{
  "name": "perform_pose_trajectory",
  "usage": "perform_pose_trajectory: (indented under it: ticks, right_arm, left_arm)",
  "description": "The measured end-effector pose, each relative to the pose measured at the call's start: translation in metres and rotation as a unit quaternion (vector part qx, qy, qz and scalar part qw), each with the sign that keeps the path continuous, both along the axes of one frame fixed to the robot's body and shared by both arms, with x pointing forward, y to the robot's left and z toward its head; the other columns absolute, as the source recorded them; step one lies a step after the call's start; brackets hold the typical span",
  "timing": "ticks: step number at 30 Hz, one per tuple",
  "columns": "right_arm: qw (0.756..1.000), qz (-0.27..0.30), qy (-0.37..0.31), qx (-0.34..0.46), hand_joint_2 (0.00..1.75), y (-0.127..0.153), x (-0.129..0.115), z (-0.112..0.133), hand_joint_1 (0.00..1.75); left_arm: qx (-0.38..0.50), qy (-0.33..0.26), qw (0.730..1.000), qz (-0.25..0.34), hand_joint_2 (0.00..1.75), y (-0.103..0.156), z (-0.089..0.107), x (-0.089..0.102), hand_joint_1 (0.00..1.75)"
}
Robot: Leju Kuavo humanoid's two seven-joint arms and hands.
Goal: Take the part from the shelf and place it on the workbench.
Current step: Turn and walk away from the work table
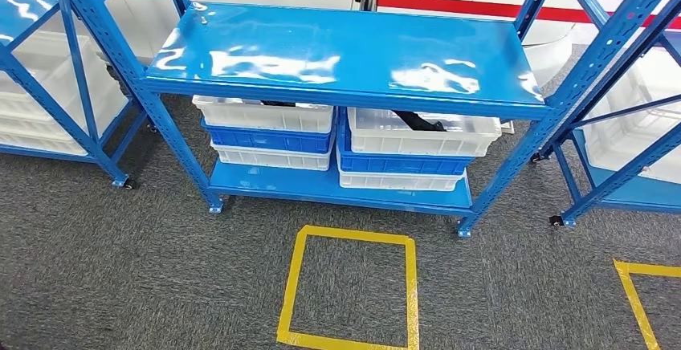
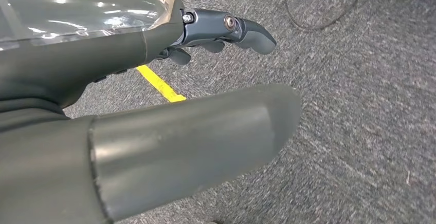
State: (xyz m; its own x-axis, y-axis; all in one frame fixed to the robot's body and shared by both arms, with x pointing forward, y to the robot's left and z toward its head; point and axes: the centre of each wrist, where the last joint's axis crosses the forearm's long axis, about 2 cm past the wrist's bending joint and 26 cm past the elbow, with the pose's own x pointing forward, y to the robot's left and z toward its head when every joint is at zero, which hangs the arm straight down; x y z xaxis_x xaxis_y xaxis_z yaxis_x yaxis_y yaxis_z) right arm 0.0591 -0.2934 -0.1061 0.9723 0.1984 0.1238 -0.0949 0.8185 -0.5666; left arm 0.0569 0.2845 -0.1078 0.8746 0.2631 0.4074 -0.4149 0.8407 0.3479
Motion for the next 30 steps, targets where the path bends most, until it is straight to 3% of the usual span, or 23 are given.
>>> perform_pose_trajectory:
  ticks: [30]
  right_arm:
    - [1.0,-0.002,0.0,-0.009,0.0,0.0002,0.0032,0.0007,0.0]
  left_arm:
    - [0.001,0.0,1.0,-0.005,0.0,0.0014,0.0,0.0001,0.0]
